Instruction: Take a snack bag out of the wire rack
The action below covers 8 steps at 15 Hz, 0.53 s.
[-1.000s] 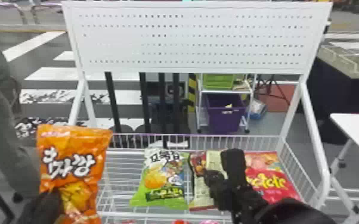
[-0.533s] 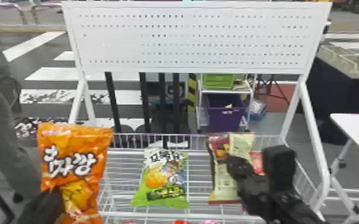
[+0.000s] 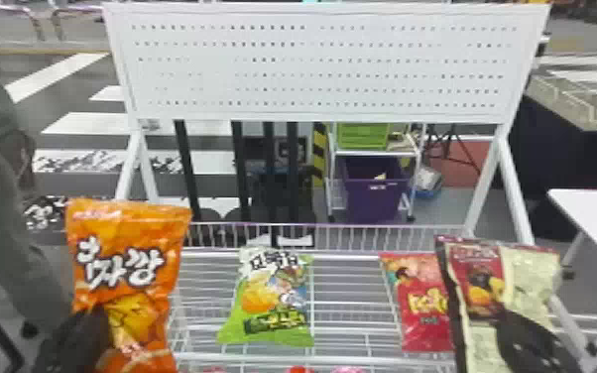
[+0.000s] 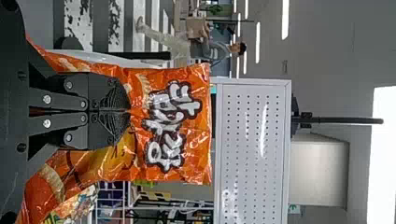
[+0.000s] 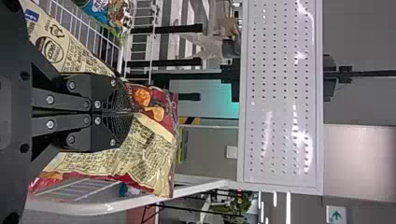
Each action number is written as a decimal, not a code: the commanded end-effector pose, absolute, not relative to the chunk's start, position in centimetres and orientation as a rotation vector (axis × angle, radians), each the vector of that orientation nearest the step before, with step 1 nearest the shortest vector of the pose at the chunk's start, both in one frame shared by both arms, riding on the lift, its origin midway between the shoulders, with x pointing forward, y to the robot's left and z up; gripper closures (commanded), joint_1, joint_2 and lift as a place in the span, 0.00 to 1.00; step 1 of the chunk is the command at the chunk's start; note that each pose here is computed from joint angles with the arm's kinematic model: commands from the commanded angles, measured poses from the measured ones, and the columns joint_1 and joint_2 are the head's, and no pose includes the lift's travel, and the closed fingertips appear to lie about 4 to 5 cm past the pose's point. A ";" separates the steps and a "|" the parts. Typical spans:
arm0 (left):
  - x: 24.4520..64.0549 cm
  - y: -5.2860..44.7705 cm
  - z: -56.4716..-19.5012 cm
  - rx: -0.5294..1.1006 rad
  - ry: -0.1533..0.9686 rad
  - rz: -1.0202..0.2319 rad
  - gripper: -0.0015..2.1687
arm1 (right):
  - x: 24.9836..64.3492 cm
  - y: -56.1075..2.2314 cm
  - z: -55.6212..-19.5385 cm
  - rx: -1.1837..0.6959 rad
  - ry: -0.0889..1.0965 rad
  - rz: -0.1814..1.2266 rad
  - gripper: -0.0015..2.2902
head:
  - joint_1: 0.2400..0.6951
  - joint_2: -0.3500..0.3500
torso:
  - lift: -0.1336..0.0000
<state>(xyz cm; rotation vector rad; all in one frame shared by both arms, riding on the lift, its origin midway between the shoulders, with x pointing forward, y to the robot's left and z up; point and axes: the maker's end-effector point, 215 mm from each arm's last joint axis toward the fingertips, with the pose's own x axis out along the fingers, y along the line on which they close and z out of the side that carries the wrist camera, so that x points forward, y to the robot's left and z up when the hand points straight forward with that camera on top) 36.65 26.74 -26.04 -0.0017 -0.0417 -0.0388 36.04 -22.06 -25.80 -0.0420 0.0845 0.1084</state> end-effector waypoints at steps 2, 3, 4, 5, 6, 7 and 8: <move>36.7 26.8 -26.0 0.000 -0.042 -0.038 0.90 | 32.6 -24.8 -25.9 -0.042 0.075 0.072 0.98 | 0.57 0.50 | 1.00; 36.7 26.8 -26.1 0.000 -0.041 -0.038 0.90 | 32.0 -25.8 -26.4 -0.027 0.086 0.059 0.98 | 0.57 0.50 | 1.00; 36.7 26.9 -26.3 0.002 -0.038 -0.035 0.90 | 31.8 -26.3 -26.6 -0.026 0.090 0.053 0.98 | 0.57 0.50 | 1.00; 36.8 26.8 -26.1 0.000 -0.042 -0.038 0.90 | 31.7 -26.6 -26.8 -0.034 0.091 0.047 0.98 | 0.57 0.50 | 1.00; 36.8 26.7 -26.1 -0.001 -0.042 -0.039 0.90 | 31.8 -26.7 -26.3 -0.035 0.066 0.047 0.98 | 0.57 0.50 | 1.00; 36.8 26.6 -26.1 -0.003 -0.043 -0.040 0.90 | 31.9 -26.6 -26.0 -0.034 0.043 0.050 0.98 | 0.57 0.50 | 1.00; 36.7 26.6 -26.0 -0.004 -0.043 -0.041 0.90 | 31.9 -26.5 -26.0 -0.031 0.040 0.053 0.98 | 0.57 0.50 | 1.00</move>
